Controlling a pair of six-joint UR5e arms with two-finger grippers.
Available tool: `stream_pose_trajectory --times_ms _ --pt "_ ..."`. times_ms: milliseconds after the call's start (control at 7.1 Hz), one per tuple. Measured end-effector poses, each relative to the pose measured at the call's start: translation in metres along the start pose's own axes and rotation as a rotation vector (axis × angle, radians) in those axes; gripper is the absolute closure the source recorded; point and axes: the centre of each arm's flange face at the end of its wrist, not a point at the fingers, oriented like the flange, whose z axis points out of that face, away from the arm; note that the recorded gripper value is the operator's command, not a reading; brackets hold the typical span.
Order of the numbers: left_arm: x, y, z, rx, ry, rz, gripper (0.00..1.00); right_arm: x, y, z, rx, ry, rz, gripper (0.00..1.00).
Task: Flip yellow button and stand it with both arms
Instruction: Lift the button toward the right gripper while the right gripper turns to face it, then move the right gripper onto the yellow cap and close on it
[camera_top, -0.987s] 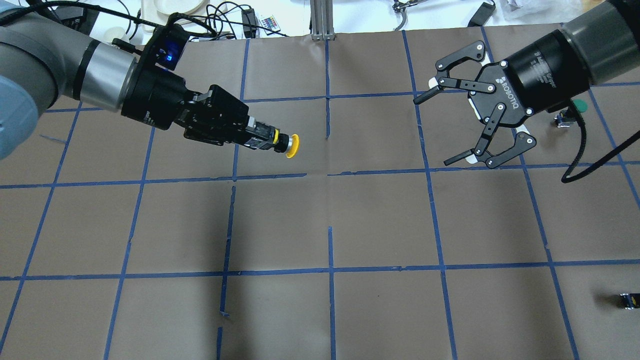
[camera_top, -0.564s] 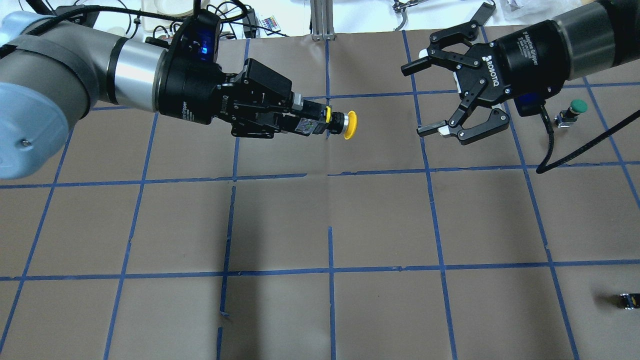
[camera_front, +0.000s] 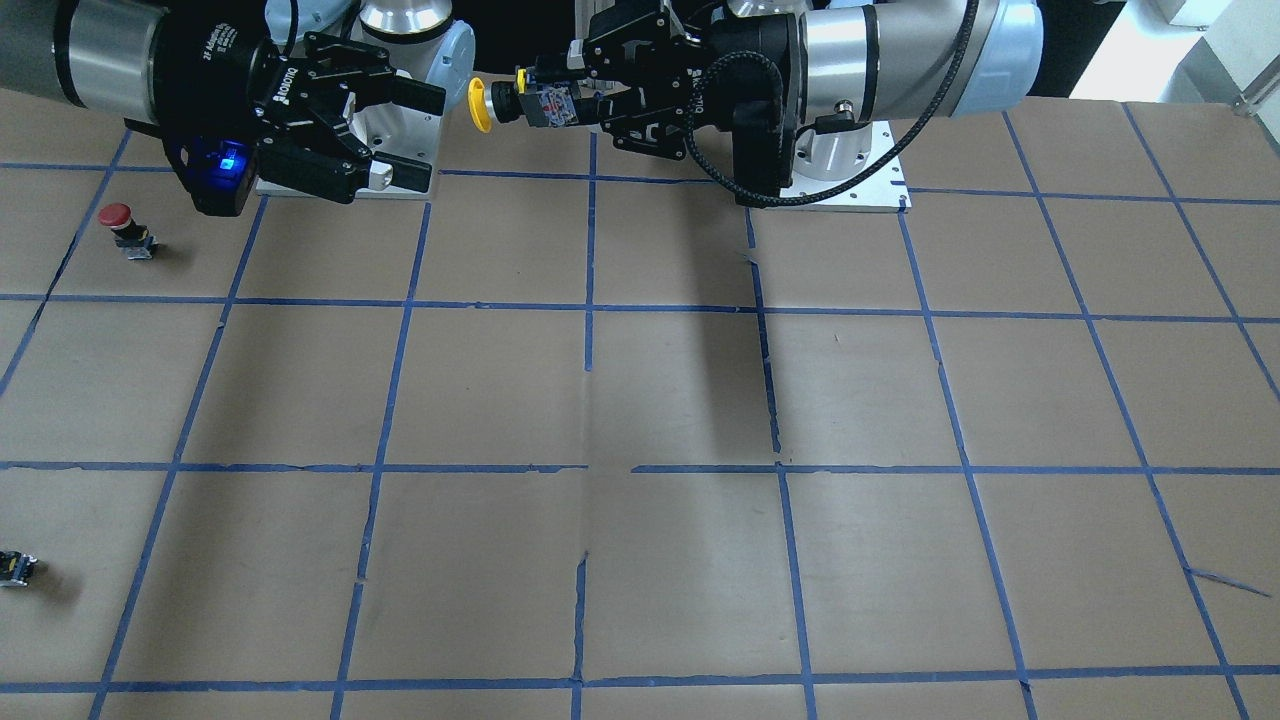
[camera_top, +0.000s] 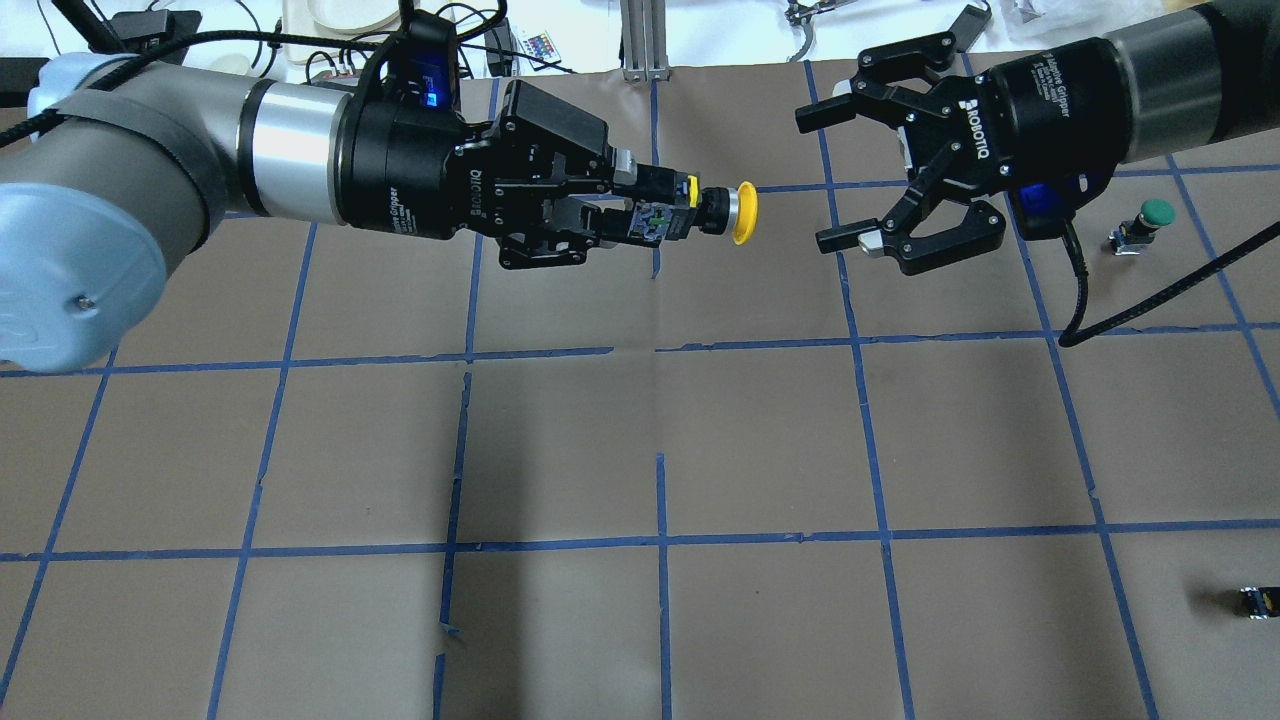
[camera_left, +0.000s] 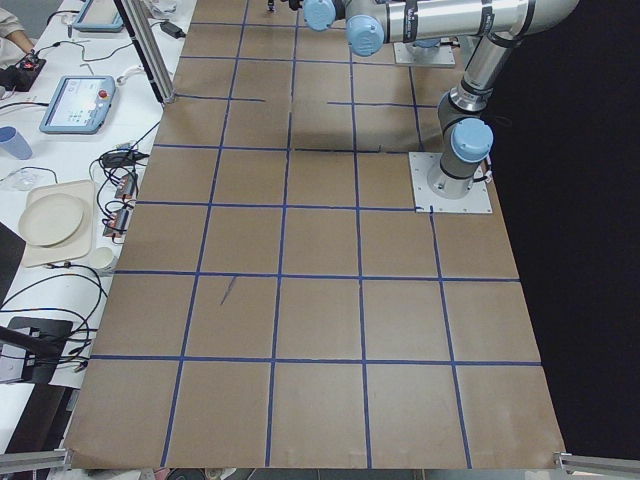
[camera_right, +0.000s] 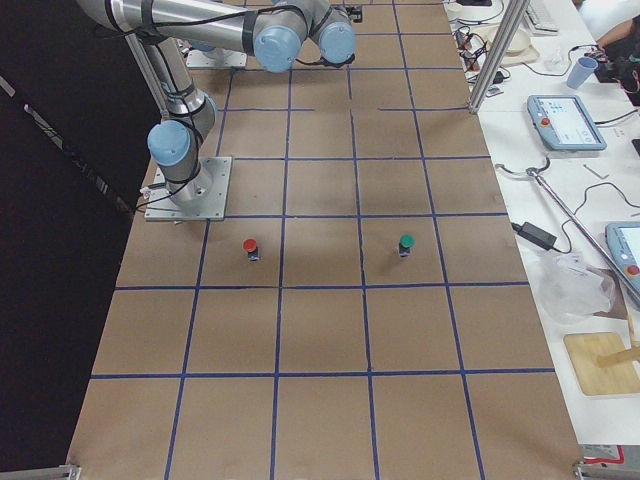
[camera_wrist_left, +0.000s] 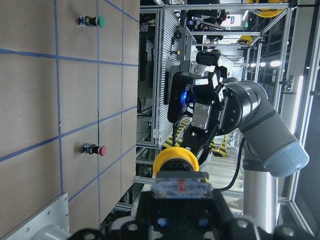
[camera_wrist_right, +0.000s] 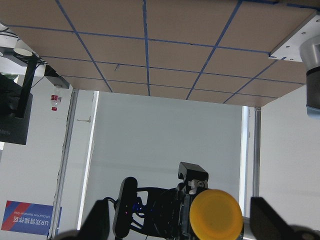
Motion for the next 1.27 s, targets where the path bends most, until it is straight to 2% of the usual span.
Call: stream_pose_trajectory --times_ms 423,1268 --pt "0.003 0.000 0.007 -0.002 0.044 -0.004 0.98 0.011 0.010 0.003 -0.019 0.002 0.030 0.00" --pt "0.011 0.003 0.006 0.011 0.071 0.030 0.98 0.032 0.027 0.006 -0.034 0.015 0.072 0.00"
